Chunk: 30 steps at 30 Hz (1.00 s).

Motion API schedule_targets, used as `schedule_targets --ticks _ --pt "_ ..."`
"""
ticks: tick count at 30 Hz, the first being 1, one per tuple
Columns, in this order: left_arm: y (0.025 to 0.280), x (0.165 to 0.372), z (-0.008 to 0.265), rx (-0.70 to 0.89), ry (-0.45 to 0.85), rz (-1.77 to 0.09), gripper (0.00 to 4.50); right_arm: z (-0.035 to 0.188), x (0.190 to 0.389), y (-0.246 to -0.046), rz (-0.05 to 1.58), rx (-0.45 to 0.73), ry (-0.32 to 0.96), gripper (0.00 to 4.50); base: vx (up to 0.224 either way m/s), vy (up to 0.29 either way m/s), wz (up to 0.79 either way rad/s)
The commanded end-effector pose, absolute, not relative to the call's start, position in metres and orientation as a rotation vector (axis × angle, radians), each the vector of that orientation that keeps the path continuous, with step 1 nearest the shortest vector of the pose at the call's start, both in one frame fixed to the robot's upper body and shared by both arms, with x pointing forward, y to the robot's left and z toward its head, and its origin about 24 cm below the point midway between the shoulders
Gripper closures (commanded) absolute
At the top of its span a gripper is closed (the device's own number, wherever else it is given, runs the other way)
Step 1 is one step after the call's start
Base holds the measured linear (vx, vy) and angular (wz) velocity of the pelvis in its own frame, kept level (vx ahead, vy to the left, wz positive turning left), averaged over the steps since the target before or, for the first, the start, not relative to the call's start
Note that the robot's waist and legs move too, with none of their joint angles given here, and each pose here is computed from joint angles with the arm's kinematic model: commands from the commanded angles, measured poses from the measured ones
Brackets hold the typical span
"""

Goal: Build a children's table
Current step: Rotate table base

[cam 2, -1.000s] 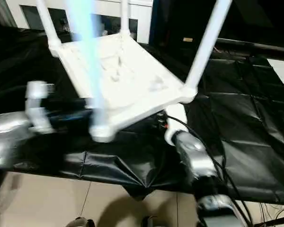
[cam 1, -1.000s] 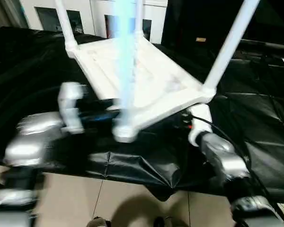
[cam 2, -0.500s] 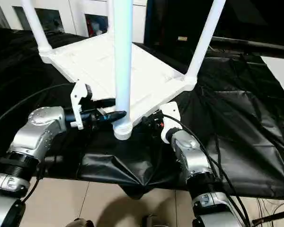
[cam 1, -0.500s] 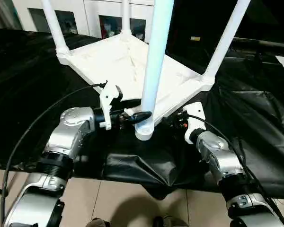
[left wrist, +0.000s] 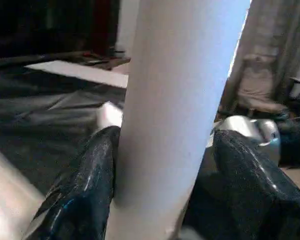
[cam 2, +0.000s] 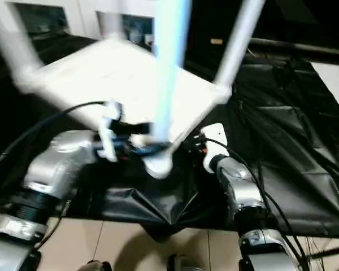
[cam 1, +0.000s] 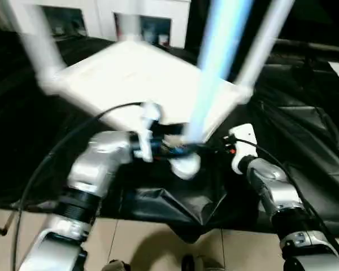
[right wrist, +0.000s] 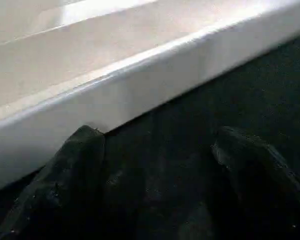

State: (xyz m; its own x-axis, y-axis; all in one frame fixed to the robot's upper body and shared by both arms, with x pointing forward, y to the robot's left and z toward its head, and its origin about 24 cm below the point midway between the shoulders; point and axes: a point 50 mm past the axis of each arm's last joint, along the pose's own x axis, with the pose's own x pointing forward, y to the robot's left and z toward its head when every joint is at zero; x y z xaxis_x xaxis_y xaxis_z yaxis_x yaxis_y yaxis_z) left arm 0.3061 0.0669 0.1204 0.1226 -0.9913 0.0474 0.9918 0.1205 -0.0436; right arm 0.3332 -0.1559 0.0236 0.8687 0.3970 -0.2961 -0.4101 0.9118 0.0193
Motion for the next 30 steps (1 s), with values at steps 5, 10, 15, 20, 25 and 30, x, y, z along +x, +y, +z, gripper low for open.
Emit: schedule_targets --ticks 5,10,15,20,25,30 --pt "0.031 0.310 0.126 0.072 -0.055 -1.466 1.30 0.035 0.340 -0.143 0.446 -0.073 0.234 0.60 0.000 0.000 0.00" --pt "0.040 0.323 0.127 0.139 -0.052 -1.350 1.30 0.035 0.341 -0.150 0.407 -0.080 0.235 0.60 0.000 0.000 0.00" --pt "0.057 0.330 0.124 0.236 -0.048 -1.293 1.30 0.035 0.341 -0.158 0.382 -0.081 0.232 0.60 0.000 0.000 0.00" --pt "0.074 0.326 0.124 0.237 -0.045 -1.352 1.30 0.037 0.339 -0.165 0.369 -0.087 0.221 0.60 0.000 0.000 0.00" --pt "0.090 0.314 0.113 0.323 0.022 -1.461 1.30 0.046 0.339 -0.180 0.405 -0.088 0.205 0.60 0.000 0.000 0.00" --pt "0.112 0.314 0.087 0.492 0.158 -1.477 1.30 0.055 0.326 -0.196 0.644 -0.211 0.249 0.60 0.000 0.000 0.00"
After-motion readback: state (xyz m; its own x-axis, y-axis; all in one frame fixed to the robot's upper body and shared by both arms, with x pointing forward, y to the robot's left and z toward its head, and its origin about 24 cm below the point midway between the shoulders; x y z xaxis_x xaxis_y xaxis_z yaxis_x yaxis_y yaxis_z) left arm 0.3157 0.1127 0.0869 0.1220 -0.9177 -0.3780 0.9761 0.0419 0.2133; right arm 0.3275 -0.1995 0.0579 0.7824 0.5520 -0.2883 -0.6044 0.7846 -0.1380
